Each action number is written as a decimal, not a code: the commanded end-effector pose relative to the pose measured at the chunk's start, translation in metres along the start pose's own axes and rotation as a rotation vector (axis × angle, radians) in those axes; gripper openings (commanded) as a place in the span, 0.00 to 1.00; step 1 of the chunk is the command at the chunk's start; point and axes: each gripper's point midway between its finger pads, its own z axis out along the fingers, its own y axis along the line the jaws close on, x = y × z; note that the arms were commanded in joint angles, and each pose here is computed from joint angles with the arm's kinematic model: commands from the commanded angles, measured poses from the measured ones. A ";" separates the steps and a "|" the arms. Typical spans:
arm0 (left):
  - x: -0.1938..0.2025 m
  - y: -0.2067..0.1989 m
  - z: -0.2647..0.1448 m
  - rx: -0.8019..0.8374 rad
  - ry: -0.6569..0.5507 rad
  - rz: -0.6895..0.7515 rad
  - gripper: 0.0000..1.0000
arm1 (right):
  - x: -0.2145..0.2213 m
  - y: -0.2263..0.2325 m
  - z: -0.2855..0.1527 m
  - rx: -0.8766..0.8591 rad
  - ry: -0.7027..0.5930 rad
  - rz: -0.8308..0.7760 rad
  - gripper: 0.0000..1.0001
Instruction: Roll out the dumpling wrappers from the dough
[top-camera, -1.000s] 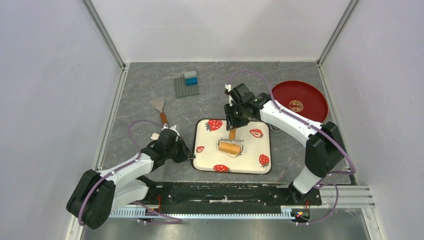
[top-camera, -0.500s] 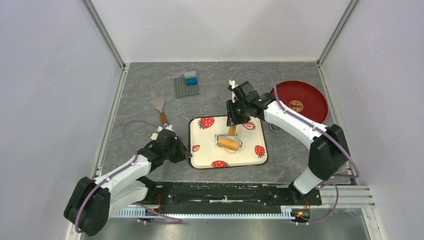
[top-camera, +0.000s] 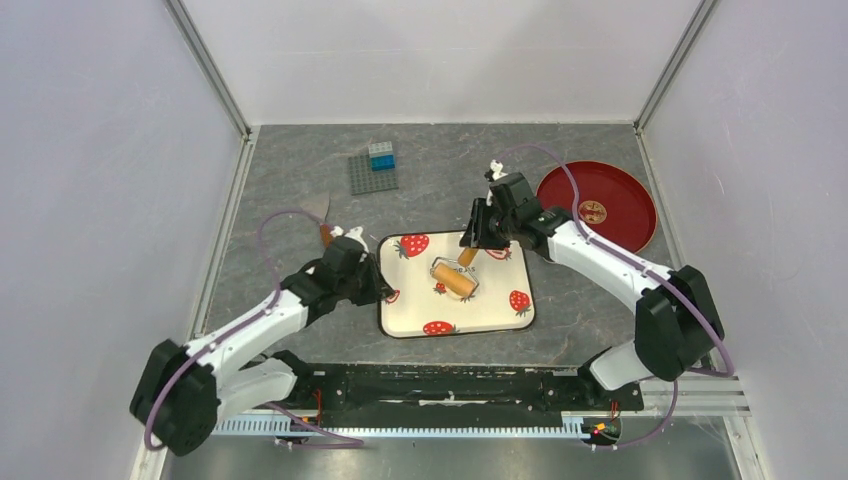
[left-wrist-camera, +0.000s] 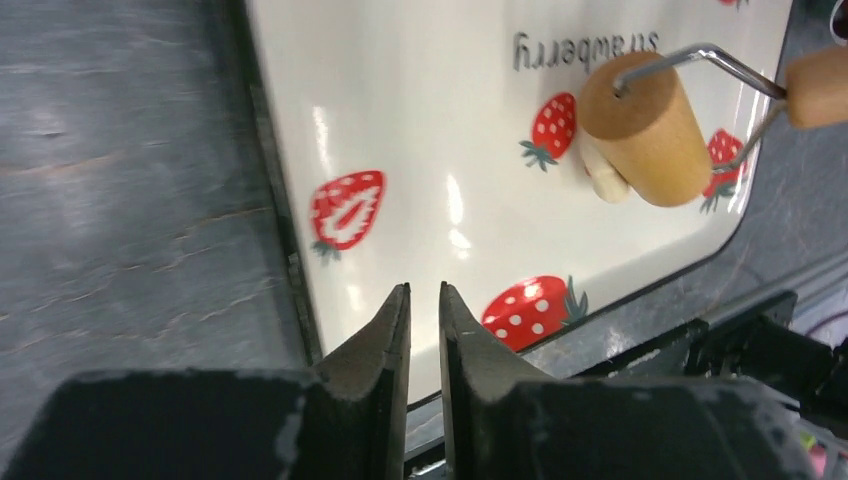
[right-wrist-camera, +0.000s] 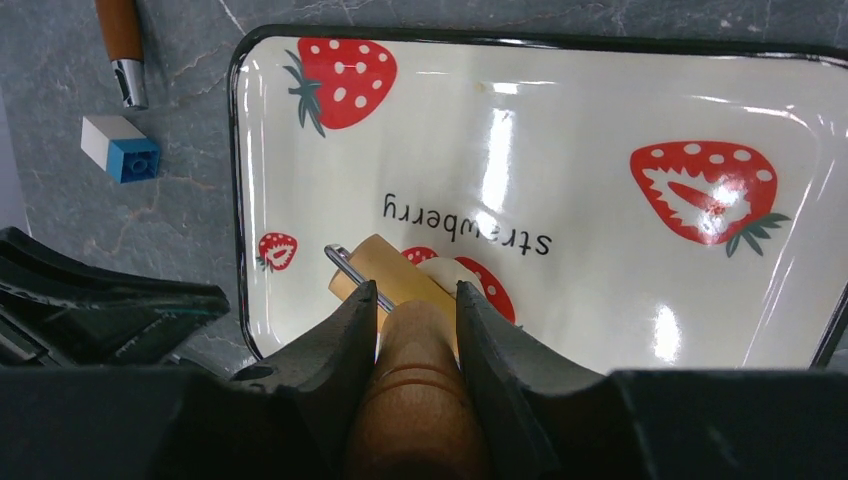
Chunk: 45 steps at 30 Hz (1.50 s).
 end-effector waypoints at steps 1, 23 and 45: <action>-0.011 -0.059 0.014 0.162 0.006 0.098 0.19 | -0.025 0.013 -0.009 -0.116 -0.133 0.114 0.00; 0.025 -0.132 0.101 0.235 0.145 0.175 0.02 | -0.019 -0.034 -0.015 -0.132 -0.201 0.329 0.00; -0.018 -0.145 0.038 0.229 -0.027 0.246 0.31 | -0.051 -0.019 -0.063 -0.154 -0.321 0.300 0.00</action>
